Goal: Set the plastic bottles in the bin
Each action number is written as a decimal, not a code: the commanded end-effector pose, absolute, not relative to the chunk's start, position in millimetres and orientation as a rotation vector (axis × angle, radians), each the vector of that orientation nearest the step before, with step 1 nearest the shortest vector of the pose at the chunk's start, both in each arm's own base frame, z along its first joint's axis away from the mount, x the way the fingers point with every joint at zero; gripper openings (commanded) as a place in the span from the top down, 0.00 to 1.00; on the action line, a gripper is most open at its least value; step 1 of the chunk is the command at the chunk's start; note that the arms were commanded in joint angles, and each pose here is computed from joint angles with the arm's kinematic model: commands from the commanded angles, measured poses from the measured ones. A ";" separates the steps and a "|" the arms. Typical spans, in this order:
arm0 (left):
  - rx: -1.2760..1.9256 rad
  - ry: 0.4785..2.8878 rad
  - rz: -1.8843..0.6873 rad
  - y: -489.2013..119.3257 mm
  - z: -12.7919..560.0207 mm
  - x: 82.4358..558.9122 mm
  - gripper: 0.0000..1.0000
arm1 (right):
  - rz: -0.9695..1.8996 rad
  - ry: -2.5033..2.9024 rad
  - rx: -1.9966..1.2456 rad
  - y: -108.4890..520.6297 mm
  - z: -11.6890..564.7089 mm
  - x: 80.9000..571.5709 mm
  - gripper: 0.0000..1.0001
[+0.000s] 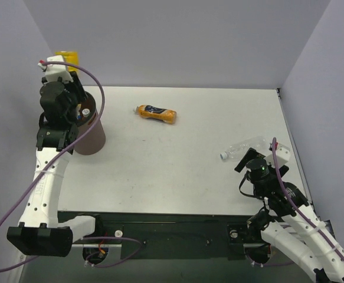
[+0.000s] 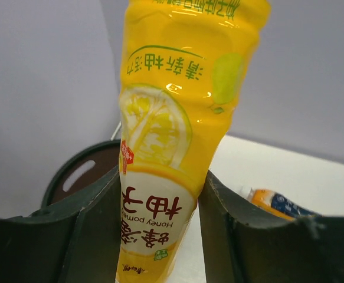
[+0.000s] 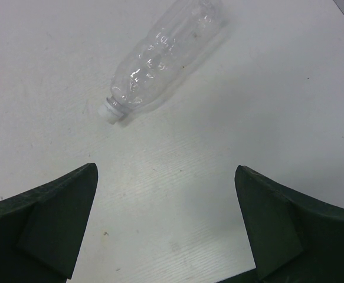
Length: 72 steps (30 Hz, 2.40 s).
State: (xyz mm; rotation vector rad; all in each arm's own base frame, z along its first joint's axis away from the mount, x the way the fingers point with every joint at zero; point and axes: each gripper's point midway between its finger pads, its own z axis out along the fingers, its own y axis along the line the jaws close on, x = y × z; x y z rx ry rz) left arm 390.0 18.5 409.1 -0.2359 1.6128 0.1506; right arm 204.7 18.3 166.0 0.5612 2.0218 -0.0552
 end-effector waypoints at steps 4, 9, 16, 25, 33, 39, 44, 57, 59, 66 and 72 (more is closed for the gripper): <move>-0.269 1.332 0.148 62.6 465.6 387.3 0.50 | -0.078 2.018 0.554 21.1 173.7 212.4 0.05; -0.268 1.359 0.198 85.2 433.9 408.2 0.41 | -0.051 2.027 0.550 24.2 171.7 210.6 0.05; -0.268 1.371 0.216 92.1 394.1 421.3 0.23 | -0.059 2.023 0.548 20.2 169.8 206.2 0.05; -0.283 1.399 0.114 76.0 410.9 413.6 0.05 | -0.064 2.031 0.551 22.3 169.2 209.3 0.05; -0.239 1.546 -0.123 11.0 414.7 426.5 0.03 | -0.044 2.035 0.558 25.6 165.5 210.0 0.05; -0.170 1.789 -0.195 -79.8 355.4 449.2 0.03 | -0.037 2.032 0.562 25.5 165.4 209.4 0.06; -0.198 1.960 -0.313 -148.4 300.9 462.7 0.03 | -0.047 2.023 0.559 22.3 166.5 207.7 0.06; -0.718 1.978 -0.544 -235.3 184.7 519.6 0.03 | -0.102 2.019 0.556 7.5 171.2 195.1 0.05; -0.800 1.905 -0.598 -238.3 179.2 530.3 0.03 | -0.113 2.013 0.558 4.2 171.7 193.0 0.05; -0.953 1.722 -0.562 -250.5 173.8 561.3 0.03 | -0.150 2.015 0.549 -1.3 172.0 190.5 0.05; -1.077 1.717 -0.556 -257.4 148.4 579.2 0.03 | -0.178 2.017 0.535 -5.1 168.4 189.0 0.05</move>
